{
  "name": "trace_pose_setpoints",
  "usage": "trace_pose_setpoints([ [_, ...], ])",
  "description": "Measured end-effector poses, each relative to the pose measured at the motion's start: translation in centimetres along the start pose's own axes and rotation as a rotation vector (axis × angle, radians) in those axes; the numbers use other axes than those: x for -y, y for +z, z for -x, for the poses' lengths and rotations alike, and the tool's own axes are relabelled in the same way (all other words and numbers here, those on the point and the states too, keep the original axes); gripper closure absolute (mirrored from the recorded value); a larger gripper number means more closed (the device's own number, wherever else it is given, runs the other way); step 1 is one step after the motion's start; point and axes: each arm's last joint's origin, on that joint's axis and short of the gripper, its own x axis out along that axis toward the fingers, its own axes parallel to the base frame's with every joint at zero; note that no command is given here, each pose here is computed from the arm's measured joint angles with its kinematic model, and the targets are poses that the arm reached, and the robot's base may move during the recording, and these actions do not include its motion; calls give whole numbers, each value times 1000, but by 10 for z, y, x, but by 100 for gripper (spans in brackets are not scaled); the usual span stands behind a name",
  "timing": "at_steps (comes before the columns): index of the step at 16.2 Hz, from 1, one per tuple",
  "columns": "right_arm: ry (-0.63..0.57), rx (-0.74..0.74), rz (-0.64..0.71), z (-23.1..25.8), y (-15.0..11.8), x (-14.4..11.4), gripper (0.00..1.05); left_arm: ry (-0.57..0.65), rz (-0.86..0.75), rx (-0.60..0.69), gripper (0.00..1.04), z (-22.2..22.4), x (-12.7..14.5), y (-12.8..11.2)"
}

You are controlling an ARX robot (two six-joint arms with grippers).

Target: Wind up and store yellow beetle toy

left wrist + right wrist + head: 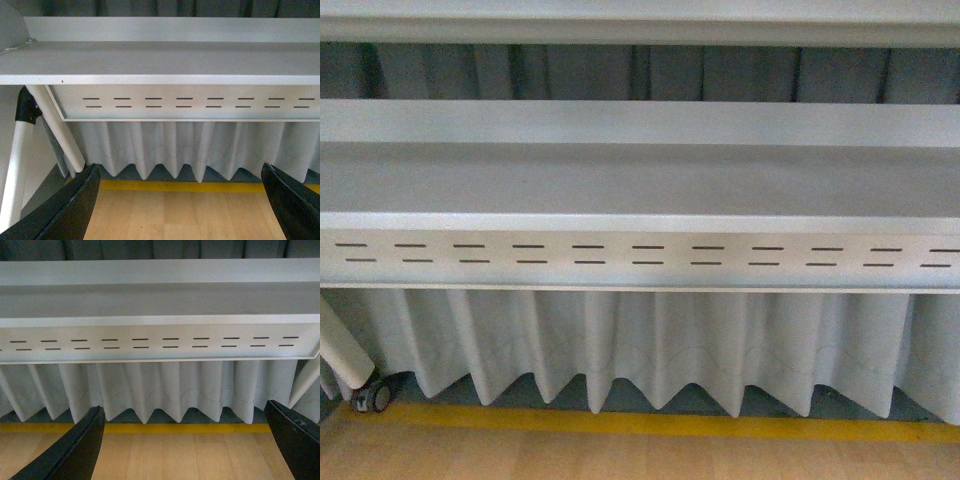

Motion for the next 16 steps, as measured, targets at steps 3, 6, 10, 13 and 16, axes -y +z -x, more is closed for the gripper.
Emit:
trace_pose_setpoints([
  [3, 0, 0, 0, 0, 0, 0, 7, 0, 0, 0, 7, 0, 0, 0],
  [6, 0, 0, 0, 0, 0, 0, 7, 0, 0, 0, 7, 0, 0, 0],
  [10, 0, 0, 0, 0, 0, 0, 7, 0, 0, 0, 7, 0, 0, 0],
  [13, 0, 0, 0, 0, 0, 0, 7, 0, 0, 0, 7, 0, 0, 0],
  [16, 0, 0, 0, 0, 0, 0, 7, 0, 0, 0, 7, 0, 0, 0],
])
